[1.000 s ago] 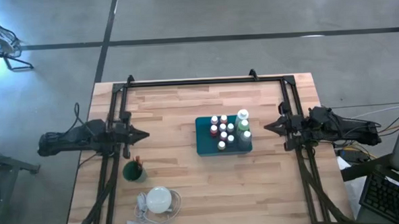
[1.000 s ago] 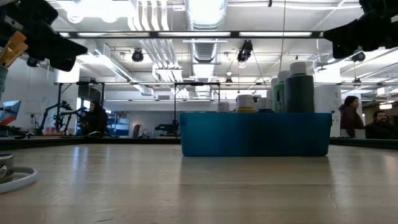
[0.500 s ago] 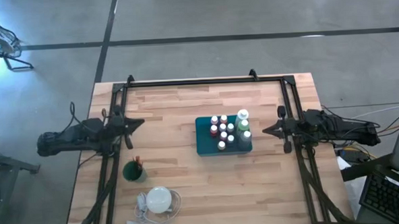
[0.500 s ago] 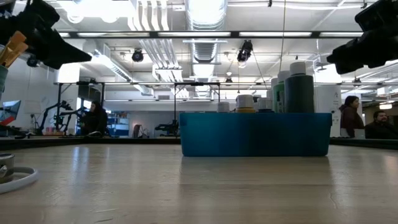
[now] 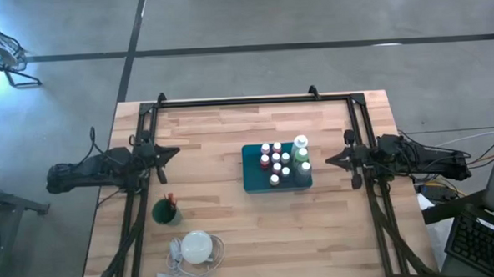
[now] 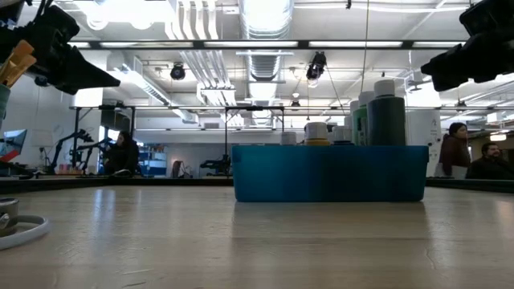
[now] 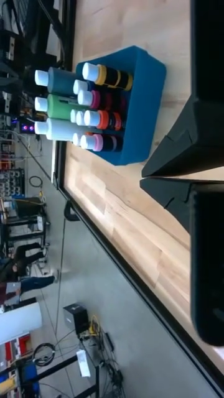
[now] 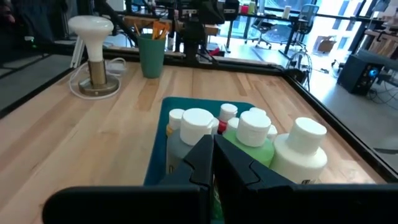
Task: Pick & Place Paint Supplies
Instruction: Return to Home Position
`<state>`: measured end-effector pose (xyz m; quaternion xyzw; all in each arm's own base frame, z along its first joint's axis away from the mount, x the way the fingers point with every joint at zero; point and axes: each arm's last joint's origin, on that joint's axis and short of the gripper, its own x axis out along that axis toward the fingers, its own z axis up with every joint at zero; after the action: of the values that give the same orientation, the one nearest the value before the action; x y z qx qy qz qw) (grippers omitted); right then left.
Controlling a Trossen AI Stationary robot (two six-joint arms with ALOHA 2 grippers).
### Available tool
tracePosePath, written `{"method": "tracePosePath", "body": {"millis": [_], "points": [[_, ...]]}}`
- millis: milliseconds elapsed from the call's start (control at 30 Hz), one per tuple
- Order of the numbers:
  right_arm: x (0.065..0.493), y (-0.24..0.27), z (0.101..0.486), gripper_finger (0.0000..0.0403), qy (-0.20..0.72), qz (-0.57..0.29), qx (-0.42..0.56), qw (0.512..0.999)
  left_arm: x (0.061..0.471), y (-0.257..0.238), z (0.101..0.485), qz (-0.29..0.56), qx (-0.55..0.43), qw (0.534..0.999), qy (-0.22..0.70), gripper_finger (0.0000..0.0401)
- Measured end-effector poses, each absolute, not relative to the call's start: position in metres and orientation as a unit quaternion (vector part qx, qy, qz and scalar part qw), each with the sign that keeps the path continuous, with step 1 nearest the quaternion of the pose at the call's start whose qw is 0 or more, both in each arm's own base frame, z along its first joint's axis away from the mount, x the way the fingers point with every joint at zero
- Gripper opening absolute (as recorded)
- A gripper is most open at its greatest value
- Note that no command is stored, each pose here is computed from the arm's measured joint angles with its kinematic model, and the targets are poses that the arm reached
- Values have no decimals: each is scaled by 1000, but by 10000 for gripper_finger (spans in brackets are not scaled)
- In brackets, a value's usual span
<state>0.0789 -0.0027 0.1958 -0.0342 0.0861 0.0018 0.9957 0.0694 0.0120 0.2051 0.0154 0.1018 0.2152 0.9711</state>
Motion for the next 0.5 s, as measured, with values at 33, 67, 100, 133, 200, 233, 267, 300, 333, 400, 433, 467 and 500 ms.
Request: {"method": "tracePosePath", "body": {"millis": [33, 67, 100, 133, 200, 233, 267, 300, 333, 400, 433, 467, 500], "points": [[79, -3, 196, 9, 86, 2, -34, 996, 69, 12, 205, 215, 15, 971, 102, 19], [79, -3, 196, 8, 87, 2, -35, 996, 69, 12, 205, 215, 15, 971, 102, 20], [79, -3, 196, 8, 88, 2, -35, 996, 69, 12, 205, 215, 17, 971, 102, 21], [79, -3, 195, 8, 90, 2, -35, 995, 69, 12, 205, 215, 18, 971, 103, 21], [79, -3, 195, 8, 91, 2, -35, 995, 69, 12, 205, 215, 16, 971, 102, 21], [79, -3, 195, 8, 91, 2, -35, 995, 69, 12, 205, 215, 14, 971, 102, 20], [79, -3, 195, 9, 91, 2, -36, 995, 69, 12, 205, 215, 14, 971, 102, 19], [79, -3, 195, 8, 91, 2, -36, 995, 69, 12, 205, 215, 14, 971, 102, 19], [79, -3, 195, 8, 91, 2, -36, 995, 69, 12, 205, 215, 14, 971, 102, 18], [79, -3, 195, 8, 91, 2, -36, 995, 69, 12, 205, 215, 14, 971, 102, 19], [79, -3, 195, 8, 91, 2, -36, 995, 69, 12, 205, 215, 14, 971, 102, 20], [79, -3, 195, 8, 91, 2, -35, 995, 69, 12, 205, 215, 14, 971, 102, 21], [79, -3, 195, 8, 91, 2, -36, 995, 69, 12, 205, 215, 14, 971, 102, 21]]}}
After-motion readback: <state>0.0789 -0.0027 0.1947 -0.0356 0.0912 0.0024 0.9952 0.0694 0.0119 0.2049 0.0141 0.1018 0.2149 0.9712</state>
